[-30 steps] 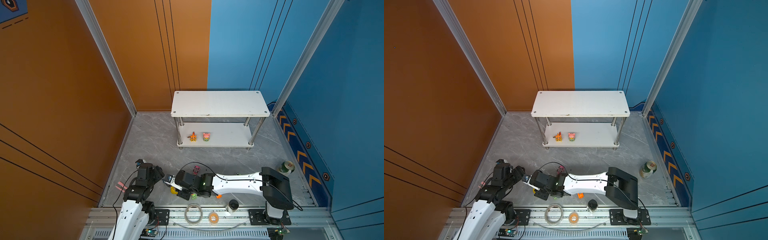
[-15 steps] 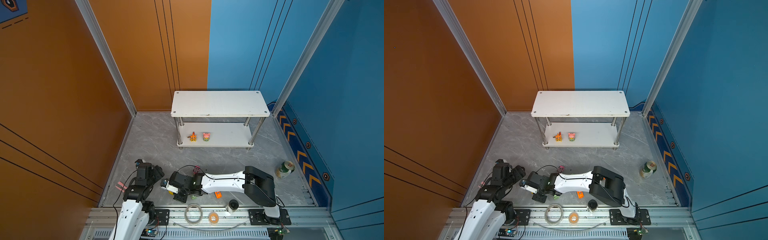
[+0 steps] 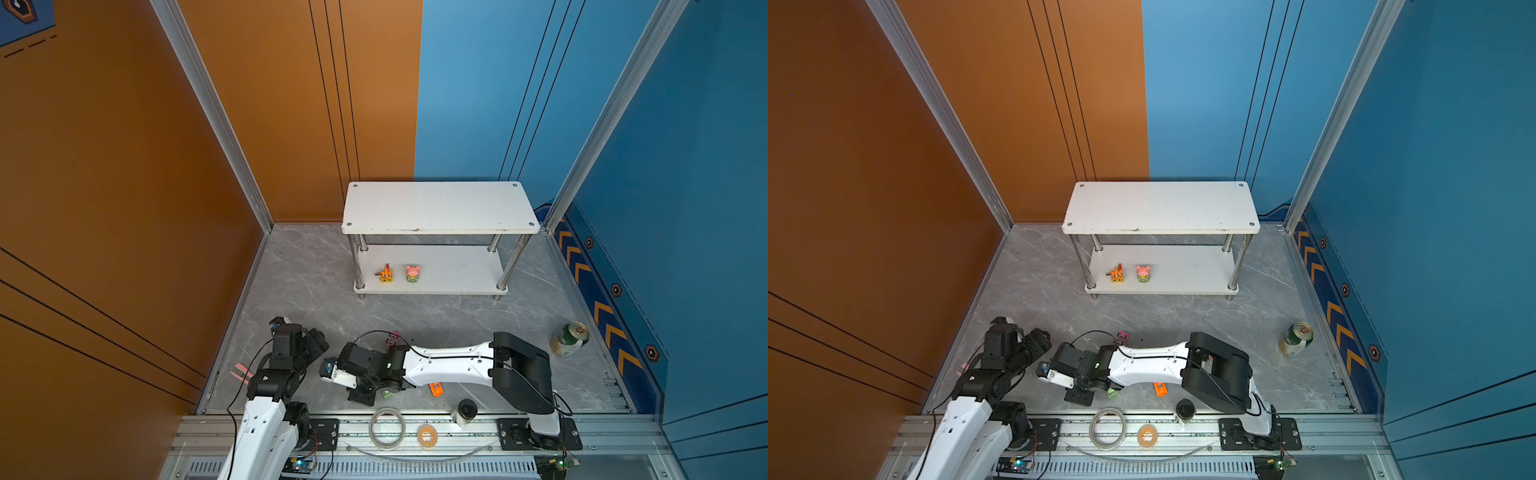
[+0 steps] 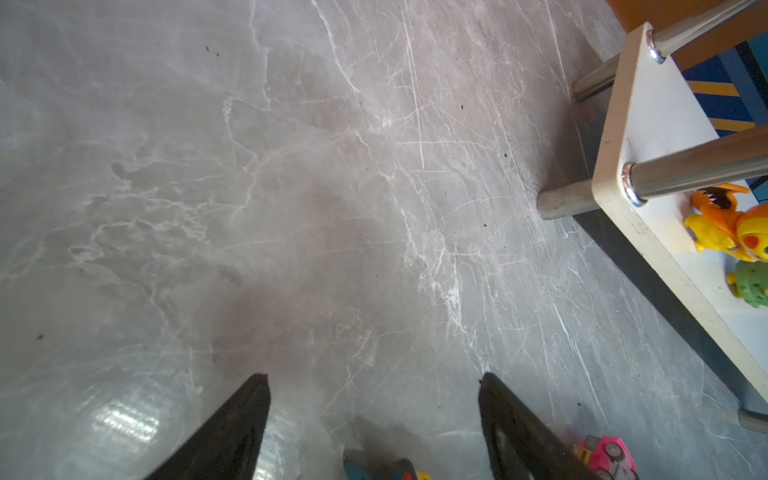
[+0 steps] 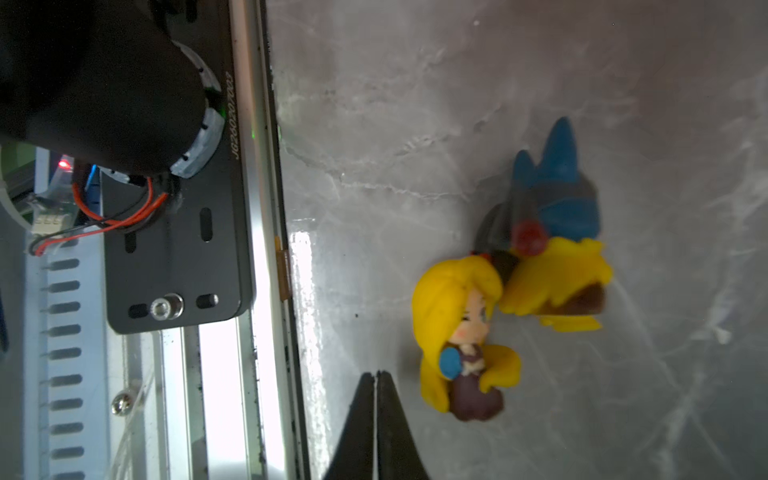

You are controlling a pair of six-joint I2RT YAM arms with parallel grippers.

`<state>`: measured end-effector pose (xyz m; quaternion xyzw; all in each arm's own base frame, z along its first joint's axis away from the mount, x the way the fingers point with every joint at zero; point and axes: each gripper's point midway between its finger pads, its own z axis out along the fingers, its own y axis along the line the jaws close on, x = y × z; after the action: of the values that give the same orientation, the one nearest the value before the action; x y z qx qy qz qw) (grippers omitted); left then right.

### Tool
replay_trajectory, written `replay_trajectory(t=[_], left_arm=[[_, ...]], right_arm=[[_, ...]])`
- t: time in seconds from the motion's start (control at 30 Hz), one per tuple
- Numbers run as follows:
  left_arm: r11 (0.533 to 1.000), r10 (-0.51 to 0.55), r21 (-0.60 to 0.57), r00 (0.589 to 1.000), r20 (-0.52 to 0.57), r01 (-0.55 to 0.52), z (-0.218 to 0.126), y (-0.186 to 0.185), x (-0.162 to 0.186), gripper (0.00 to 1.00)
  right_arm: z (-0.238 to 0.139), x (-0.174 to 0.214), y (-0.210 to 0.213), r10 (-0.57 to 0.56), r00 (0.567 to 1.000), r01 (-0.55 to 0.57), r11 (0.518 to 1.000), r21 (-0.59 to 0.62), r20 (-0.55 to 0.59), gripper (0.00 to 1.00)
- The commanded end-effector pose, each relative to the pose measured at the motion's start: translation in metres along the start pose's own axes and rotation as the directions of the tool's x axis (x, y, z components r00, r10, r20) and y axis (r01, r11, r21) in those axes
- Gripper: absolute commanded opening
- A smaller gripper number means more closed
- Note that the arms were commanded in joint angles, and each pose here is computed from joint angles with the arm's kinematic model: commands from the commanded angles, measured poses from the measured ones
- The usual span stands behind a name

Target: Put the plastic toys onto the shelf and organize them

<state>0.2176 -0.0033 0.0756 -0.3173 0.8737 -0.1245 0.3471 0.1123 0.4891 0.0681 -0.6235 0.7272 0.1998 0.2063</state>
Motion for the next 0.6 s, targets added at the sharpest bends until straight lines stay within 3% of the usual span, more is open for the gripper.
replay_trajectory(t=[0.0,0.33,0.57], left_arm=[[1.000,0.013,0.008,1.000,-0.003,-0.013,0.000,0.001,0.001,0.81],[1.000,0.006,0.000,1.000,0.001,-0.006,0.000,0.003,-0.001,0.81],[1.000,0.001,-0.003,1.000,-0.006,-0.001,0.003,0.004,0.000,0.81]], right_arm=[[-0.014,-0.012,-0.024,-0.019,1.000,0.019,0.998,0.054,0.002,0.00],[0.006,-0.012,-0.025,-0.005,1.000,0.005,1.000,0.006,-0.017,0.00],[0.024,0.012,-0.005,0.008,0.997,-0.013,0.998,-0.067,-0.075,0.00]])
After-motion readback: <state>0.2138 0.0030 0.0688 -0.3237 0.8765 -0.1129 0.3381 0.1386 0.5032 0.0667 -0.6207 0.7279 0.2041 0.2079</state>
